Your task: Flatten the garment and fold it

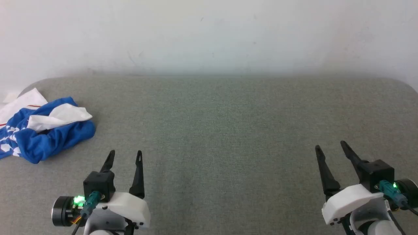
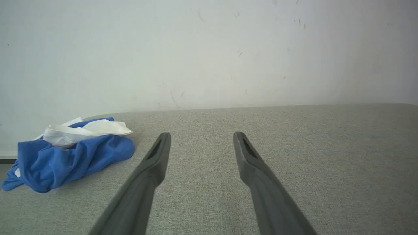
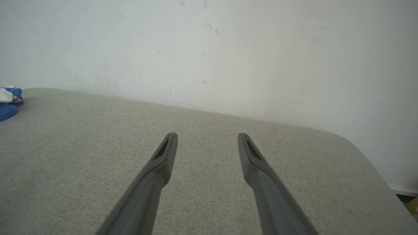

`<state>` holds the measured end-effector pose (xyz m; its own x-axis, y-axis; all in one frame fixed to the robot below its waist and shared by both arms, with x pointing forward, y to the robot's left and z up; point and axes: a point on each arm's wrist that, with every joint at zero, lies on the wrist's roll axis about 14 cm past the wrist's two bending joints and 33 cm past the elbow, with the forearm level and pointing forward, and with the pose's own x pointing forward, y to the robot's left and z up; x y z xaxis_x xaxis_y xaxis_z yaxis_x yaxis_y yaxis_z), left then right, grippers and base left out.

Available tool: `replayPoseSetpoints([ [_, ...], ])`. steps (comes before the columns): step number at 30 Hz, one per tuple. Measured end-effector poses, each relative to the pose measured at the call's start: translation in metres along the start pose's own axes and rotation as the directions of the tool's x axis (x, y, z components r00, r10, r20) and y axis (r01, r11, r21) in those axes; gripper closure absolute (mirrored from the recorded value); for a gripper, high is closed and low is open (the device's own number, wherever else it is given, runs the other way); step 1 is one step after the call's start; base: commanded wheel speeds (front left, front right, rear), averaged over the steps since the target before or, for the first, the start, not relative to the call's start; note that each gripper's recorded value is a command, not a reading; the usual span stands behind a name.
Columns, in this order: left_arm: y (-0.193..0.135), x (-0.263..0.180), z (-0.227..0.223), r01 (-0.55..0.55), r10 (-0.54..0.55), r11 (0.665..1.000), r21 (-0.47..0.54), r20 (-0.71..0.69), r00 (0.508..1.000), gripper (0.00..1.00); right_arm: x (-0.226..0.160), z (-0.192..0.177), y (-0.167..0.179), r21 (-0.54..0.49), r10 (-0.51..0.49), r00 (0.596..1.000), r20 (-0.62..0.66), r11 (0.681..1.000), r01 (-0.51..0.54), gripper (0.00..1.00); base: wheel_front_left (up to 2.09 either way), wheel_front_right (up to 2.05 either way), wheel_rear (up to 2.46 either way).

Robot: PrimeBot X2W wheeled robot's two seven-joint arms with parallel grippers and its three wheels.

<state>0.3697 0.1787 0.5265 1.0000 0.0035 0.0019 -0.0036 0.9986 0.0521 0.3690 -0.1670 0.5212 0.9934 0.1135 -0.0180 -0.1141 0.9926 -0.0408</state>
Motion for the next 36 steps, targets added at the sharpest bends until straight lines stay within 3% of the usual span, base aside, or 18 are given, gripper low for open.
replayPoseSetpoints([
  [21,0.009,-0.004,0.004,-0.034,0.035,0.999,-0.007,0.036,0.999,0.0,0.004,0.002,-0.012,0.019,-0.034,0.999,0.032,0.999,0.033,0.0,0.0,0.0,0.0],
  [36,0.034,-0.021,0.001,-0.128,0.129,0.992,-0.023,0.044,0.991,0.0,0.019,0.004,0.007,0.02,0.027,0.998,0.056,0.999,-0.028,0.0,0.0,0.0,0.0],
])
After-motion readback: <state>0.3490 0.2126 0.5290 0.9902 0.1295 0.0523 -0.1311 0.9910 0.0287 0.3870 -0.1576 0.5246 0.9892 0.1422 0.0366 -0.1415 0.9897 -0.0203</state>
